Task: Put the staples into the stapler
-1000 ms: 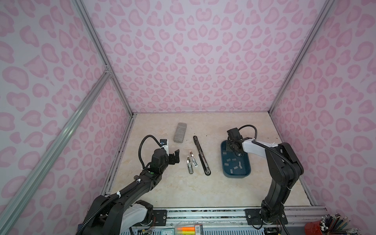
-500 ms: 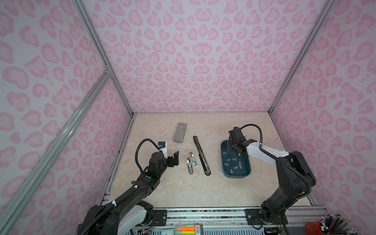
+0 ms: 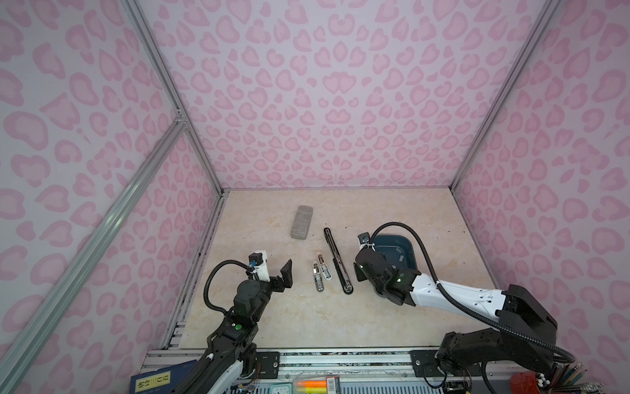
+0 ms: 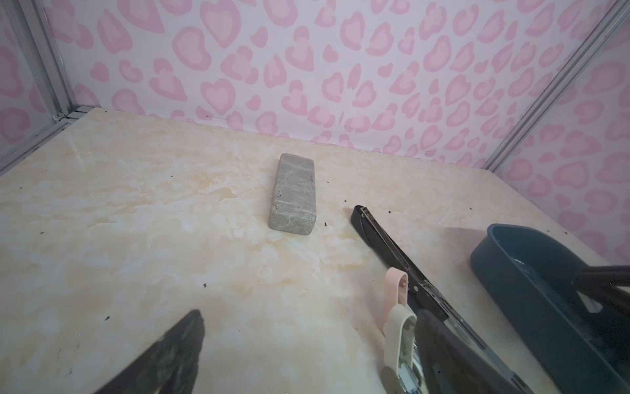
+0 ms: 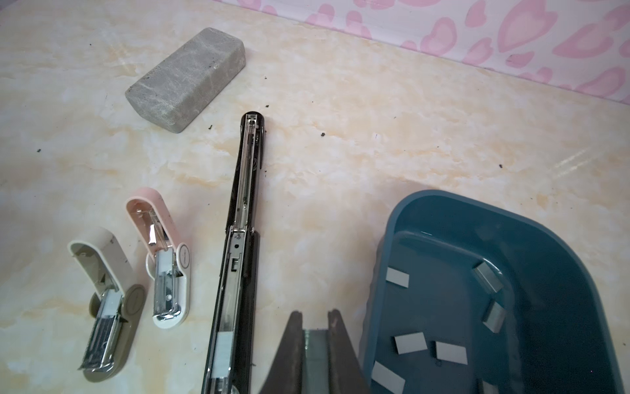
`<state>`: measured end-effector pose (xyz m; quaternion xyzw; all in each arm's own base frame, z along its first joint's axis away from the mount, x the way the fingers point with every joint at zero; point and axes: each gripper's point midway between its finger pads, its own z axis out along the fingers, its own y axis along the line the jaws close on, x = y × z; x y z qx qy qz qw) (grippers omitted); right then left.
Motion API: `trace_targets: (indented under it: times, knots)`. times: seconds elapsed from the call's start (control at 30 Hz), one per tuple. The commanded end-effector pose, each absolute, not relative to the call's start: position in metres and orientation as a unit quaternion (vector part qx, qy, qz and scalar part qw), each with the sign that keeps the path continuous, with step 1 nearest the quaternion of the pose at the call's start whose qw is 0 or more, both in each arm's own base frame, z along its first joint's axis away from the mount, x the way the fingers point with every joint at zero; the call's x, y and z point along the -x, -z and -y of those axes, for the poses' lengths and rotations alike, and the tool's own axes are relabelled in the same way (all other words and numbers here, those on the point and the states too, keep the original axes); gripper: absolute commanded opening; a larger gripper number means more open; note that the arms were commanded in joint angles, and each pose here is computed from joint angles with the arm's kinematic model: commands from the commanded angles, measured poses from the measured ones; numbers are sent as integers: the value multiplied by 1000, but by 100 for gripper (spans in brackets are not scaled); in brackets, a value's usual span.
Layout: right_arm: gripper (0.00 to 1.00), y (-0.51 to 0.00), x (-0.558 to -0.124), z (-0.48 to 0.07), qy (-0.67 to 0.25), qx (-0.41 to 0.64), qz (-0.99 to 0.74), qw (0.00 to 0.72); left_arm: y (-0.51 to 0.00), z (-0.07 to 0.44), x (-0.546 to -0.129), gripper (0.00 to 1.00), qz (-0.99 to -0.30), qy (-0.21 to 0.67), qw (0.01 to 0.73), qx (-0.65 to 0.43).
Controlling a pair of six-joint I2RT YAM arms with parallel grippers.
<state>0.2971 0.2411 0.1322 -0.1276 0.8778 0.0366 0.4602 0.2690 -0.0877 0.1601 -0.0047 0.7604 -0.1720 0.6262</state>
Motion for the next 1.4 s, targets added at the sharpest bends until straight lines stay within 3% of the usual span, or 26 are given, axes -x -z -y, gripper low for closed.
trace_targets:
  times: [0.0,0.2,0.57,1.37]
  knots:
    - [11,-146,-297,-265,-84,115,-859,492,-172,85,-265,97,-738,184,649,13]
    - [12,-158,-278,-306,-92,164,-836,516,-175,89,-260,97,-728,197,657,1]
    - [12,-125,-274,-357,-122,229,-823,504,-167,97,-269,97,-749,217,626,-8]
    - [11,-67,-291,-363,-156,227,-848,453,-156,87,-285,97,-775,206,597,22]
